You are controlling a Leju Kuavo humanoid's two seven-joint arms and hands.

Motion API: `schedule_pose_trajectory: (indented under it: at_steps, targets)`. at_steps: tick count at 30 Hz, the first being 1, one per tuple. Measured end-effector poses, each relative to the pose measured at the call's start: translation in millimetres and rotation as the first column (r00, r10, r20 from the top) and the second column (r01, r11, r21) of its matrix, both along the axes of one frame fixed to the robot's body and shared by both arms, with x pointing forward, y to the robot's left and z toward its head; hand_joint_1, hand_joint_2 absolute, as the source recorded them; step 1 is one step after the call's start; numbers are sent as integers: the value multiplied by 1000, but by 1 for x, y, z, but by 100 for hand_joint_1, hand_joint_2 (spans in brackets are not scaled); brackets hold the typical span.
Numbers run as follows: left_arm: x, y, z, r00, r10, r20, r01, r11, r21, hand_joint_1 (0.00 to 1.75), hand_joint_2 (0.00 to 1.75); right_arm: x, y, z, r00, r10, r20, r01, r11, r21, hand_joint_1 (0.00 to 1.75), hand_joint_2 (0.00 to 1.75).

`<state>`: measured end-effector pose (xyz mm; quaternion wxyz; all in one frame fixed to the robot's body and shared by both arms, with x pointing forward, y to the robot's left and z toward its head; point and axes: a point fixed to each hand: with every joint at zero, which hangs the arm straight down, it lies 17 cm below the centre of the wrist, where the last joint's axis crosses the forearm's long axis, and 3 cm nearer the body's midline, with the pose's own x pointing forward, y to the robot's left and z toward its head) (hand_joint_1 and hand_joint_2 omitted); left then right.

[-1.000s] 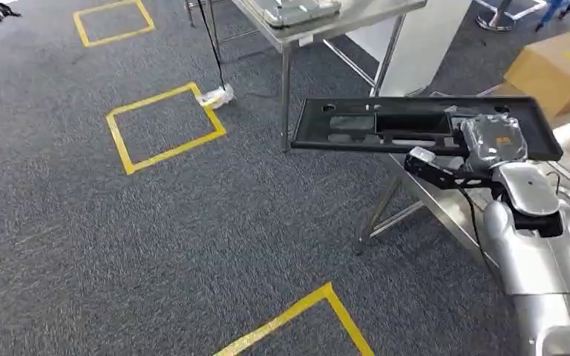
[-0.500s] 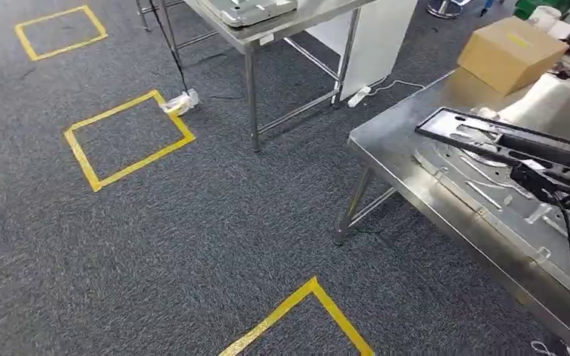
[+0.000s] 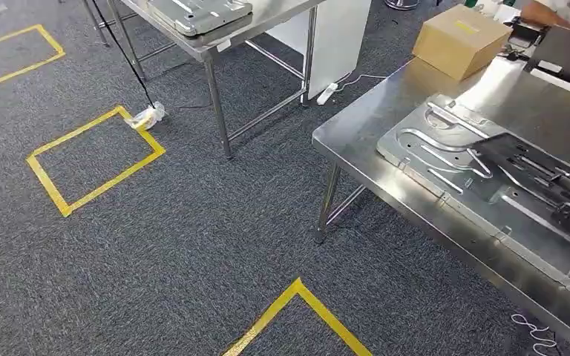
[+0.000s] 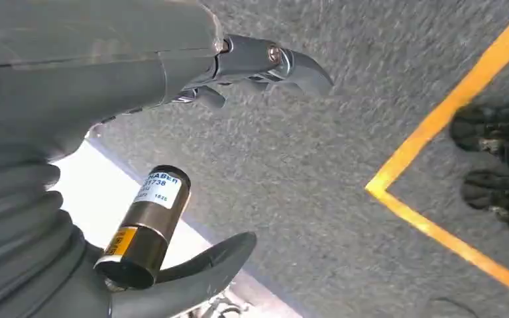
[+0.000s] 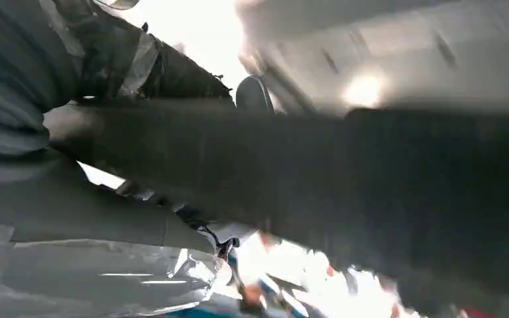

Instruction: Take the parts from the cabinet and place them on the table.

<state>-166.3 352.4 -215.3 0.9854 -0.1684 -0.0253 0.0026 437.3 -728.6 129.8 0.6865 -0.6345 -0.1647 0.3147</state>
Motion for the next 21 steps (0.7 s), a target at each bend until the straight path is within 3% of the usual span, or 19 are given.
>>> schedule_pose_trajectory:
  at_steps: [5,6,11,12,14,17,21]
  targets:
    - [7,3,-1,999,-33,9,33,999,-4,0,175,-14,8,-34,999,-28,-35,30,998,59,175,175]
    - [9,3,-1,999,-34,12,34,999,-4,0,175,-14,10,-36,999,-31,-35,34,997,66,0,0]
    - [11,5,-2,997,-68,22,69,998,-6,0,175,-15,18,-48,998,-32,-57,38,994,100,0,0]
    - [12,7,-1,996,-87,25,87,996,-7,0,0,-12,22,-51,998,-29,-58,35,993,109,0,0]
    - [14,16,-1,988,-153,34,153,988,-2,0,0,1,43,-56,999,-8,-51,15,991,135,0,0]
    - [21,29,-2,962,-271,34,271,962,3,0,0,46,104,-56,998,60,-25,-55,982,181,0,0]
    - [50,35,-8,945,-319,67,318,948,26,0,0,99,188,-42,983,183,0,-180,965,193,0,0]
